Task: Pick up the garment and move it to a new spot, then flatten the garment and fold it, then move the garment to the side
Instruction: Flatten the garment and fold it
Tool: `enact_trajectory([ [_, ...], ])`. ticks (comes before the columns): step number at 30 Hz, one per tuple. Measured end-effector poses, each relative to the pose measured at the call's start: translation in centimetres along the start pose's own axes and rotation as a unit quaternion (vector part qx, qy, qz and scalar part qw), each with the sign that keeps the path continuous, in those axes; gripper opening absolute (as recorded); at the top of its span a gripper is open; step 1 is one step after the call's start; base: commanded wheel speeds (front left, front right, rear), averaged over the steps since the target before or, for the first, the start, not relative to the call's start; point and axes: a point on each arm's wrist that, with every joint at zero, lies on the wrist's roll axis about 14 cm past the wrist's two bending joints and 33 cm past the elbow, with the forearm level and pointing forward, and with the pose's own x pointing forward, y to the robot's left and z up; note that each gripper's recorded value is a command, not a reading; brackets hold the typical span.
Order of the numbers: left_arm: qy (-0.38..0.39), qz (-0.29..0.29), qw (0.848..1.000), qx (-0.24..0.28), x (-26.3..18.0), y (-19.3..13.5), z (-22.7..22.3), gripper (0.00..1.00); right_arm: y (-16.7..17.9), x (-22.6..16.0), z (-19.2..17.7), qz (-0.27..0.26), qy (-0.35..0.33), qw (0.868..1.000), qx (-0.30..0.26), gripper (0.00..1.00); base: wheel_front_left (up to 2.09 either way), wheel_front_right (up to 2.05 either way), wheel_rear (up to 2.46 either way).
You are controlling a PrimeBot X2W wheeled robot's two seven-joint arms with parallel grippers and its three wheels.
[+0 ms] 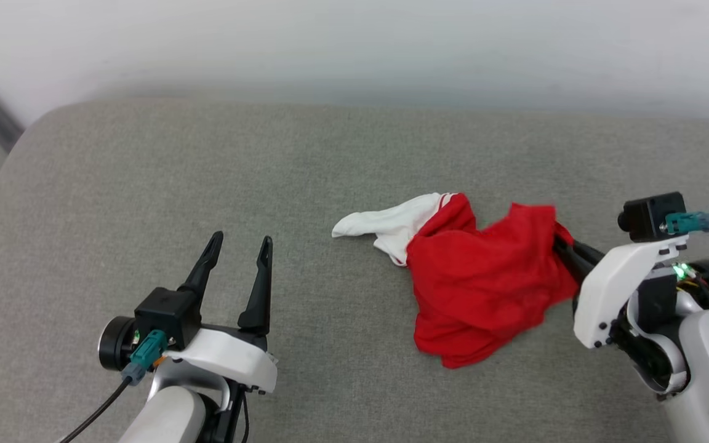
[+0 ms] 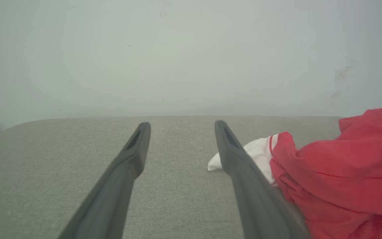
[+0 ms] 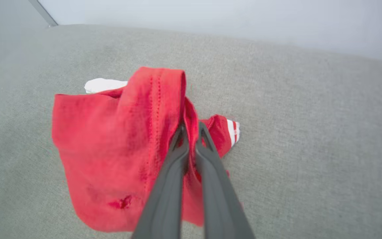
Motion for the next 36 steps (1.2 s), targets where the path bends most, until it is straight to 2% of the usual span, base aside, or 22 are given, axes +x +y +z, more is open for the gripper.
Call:
enact_trajectory([
  [3,-0.006,-0.007,1.0,-0.001,-0.3,-0.6,0.6,1.0,2.8,-1.6,2.3,0.027,-0.046,0.998,-0.024,0.0,0.0,0.0,0.0],
  [6,-0.009,-0.014,1.0,-0.003,-0.7,-1.1,1.1,1.0,7.3,-3.2,1.0,0.082,-0.037,0.995,-0.038,0.0,0.0,0.0,0.0],
  [9,-0.014,-0.021,1.0,-0.004,-0.9,-1.6,1.5,1.0,11.3,-4.8,-3.0,0.137,0.018,0.99,-0.034,0.0,0.0,0.0,0.0],
  [10,-0.013,-0.025,1.0,-0.005,-1.0,-1.9,1.6,1.0,14.1,-6.0,-7.5,0.175,0.083,0.981,-0.019,0.0,0.0,0.0,0.0],
  [11,-0.013,-0.026,1.0,-0.005,-1.1,-2.0,1.7,1.0,14.9,-6.4,-9.1,0.186,0.106,0.977,-0.011,0.0,0.0,0.0,0.0],
  [12,-0.013,-0.026,1.0,-0.005,-1.1,-2.0,1.7,1.0,14.9,-6.4,-9.1,0.186,0.106,0.977,-0.011,0.0,0.0,0.0,0.0],
  [14,-0.011,-0.027,1.0,-0.004,-1.2,-2.0,1.6,1.0,15.7,-7.0,-12.4,0.195,0.155,0.968,-0.001,0.0,0.0,0.0,0.0],
  [15,-0.009,-0.026,1.0,-0.004,-1.3,-2.0,1.6,1.0,15.9,-7.3,-13.9,0.197,0.175,0.965,0.005,0.1,0.0,0.0,0.0],
  [16,-0.009,-0.026,1.0,-0.004,-1.3,-1.9,1.6,1.0,16.1,-7.4,-14.9,0.198,0.185,0.962,0.013,0.48,0.0,0.0,0.0],
  [17,-0.007,-0.025,1.0,-0.004,-1.4,-1.9,1.5,1.0,16.1,-7.4,-15.4,0.197,0.187,0.962,0.017,1.0,0.0,0.0,0.0],
  [21,0.0,-0.021,1.0,-0.005,-1.9,-1.6,1.1,1.0,15.8,-6.5,-13.5,0.185,0.12,0.975,0.042,1.0,0.0,0.0,0.0],
  [22,0.002,-0.018,1.0,-0.004,-2.3,-1.4,1.0,1.0,15.2,-6.1,-11.4,0.172,0.065,0.982,0.051,1.0,0.0,0.0,0.0],
  [23,0.002,-0.018,1.0,-0.004,-2.3,-1.4,1.0,1.0,15.2,-6.1,-11.4,0.172,0.065,0.982,0.051,1.0,0.0,0.0,0.0],
  [29,0.005,-0.012,1.0,-0.003,-2.9,-1.1,0.9,1.0,13.5,-6.9,-5.5,0.143,-0.067,0.986,0.061,1.0,0.0,0.0,0.0],
  [33,0.002,-0.01,1.0,-0.004,-3.0,-1.1,1.1,1.0,10.3,-7.1,-4.5,0.098,-0.081,0.99,0.064,1.0,0.0,0.0,0.0],
  [36,0.002,-0.009,1.0,-0.004,-3.1,-1.0,1.2,1.0,8.3,-6.8,-5.8,0.075,-0.037,0.994,0.068,1.0,0.0,0.0,0.0],
])
